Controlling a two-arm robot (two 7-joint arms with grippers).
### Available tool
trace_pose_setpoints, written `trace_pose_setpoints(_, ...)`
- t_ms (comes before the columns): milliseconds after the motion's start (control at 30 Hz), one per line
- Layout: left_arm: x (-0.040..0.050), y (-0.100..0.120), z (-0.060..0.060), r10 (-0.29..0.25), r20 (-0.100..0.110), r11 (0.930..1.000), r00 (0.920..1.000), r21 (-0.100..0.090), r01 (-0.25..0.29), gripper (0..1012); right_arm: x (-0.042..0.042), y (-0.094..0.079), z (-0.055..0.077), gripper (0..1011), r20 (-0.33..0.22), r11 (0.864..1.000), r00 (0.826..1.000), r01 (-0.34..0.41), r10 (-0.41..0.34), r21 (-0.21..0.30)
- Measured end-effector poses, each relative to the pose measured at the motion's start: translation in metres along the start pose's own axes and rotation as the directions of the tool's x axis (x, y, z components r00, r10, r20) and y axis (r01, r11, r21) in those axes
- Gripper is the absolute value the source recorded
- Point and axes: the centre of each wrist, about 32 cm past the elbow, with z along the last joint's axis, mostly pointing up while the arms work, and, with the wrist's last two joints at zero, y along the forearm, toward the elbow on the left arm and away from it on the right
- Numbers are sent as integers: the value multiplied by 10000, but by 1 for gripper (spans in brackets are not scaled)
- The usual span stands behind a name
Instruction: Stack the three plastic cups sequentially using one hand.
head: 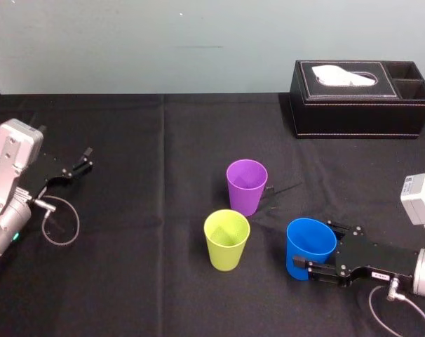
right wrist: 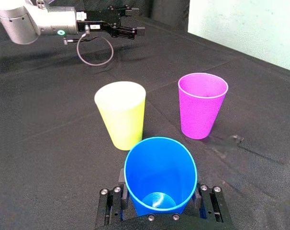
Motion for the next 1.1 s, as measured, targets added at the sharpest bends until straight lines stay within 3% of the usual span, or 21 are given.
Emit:
trace_pose_setpoints(733,0,0,0,0,0,10000,10000,1,0,1011,-11,-2,14,726,43,10000,10000,56,-56,26)
trace_pose_setpoints(1100,0,0,0,0,0,10000,10000,0,0,1011,-53,-92,417,726,352,9941,9945,973,-990,487)
